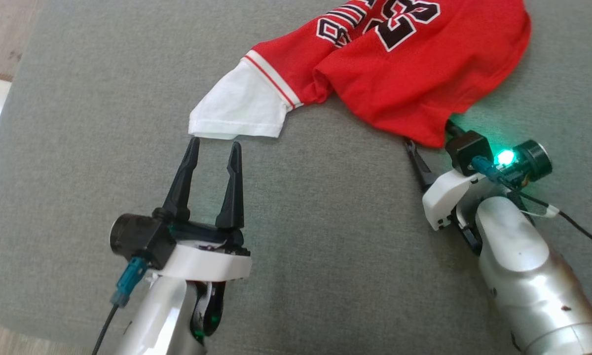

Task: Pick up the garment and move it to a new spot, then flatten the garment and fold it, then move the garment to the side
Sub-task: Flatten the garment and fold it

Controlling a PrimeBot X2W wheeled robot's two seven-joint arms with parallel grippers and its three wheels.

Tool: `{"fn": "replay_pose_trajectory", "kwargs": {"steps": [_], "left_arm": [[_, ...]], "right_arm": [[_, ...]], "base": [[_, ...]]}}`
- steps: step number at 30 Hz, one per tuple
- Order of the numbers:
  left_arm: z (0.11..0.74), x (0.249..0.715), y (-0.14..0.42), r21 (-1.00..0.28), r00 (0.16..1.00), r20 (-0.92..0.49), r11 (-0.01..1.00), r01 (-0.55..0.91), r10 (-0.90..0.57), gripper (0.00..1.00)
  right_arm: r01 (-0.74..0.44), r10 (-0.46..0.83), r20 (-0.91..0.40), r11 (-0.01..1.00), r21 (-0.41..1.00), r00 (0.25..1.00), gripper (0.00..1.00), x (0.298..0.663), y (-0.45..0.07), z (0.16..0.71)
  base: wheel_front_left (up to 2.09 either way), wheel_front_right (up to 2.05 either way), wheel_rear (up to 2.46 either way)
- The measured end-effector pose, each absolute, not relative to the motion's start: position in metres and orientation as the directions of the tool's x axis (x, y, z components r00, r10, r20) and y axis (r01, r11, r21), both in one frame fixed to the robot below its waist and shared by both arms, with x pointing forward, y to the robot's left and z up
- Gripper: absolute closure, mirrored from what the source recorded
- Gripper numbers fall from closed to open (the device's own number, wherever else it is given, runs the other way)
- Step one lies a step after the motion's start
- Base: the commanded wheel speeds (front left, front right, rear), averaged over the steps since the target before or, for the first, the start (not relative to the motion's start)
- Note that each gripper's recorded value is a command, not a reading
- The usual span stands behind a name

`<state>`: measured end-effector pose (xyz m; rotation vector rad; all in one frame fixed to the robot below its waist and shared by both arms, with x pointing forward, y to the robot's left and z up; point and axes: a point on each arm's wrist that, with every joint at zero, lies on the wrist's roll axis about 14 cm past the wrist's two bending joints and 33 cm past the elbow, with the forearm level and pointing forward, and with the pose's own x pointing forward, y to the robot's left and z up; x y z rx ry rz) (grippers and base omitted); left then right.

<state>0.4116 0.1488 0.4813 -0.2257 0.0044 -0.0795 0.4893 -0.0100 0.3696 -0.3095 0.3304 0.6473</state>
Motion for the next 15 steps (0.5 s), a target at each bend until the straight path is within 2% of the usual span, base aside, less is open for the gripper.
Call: {"fn": "replay_pose_trajectory", "kwargs": {"steps": [7, 8, 9, 15], "left_arm": [[0.481, 0.411, 0.149, -0.226, 0.997, 0.003, 0.971, 0.076, -0.077, 0.00], [0.481, 0.412, 0.148, -0.227, 0.997, 0.004, 0.971, 0.077, -0.078, 0.00], [0.482, 0.412, 0.147, -0.226, 0.997, 0.004, 0.971, 0.076, -0.077, 0.00], [0.486, 0.415, 0.141, -0.230, 0.995, 0.019, 0.968, 0.103, -0.101, 0.00]], "right_arm": [[-0.653, 0.552, -0.383, 0.726, -0.215, 0.740, 0.00, 0.491, -0.005, 0.370], [-0.655, 0.552, -0.387, 0.724, -0.216, 0.738, 0.54, 0.491, -0.005, 0.370], [-0.656, 0.551, -0.390, 0.722, -0.219, 0.738, 1.00, 0.491, -0.006, 0.370], [-0.647, 0.546, -0.393, 0.737, -0.196, 0.740, 1.00, 0.481, -0.009, 0.373]], "base": [[0.00, 0.00, 0.00], [0.00, 0.00, 0.00], [0.00, 0.00, 0.00], [0.00, 0.00, 0.00]]}}
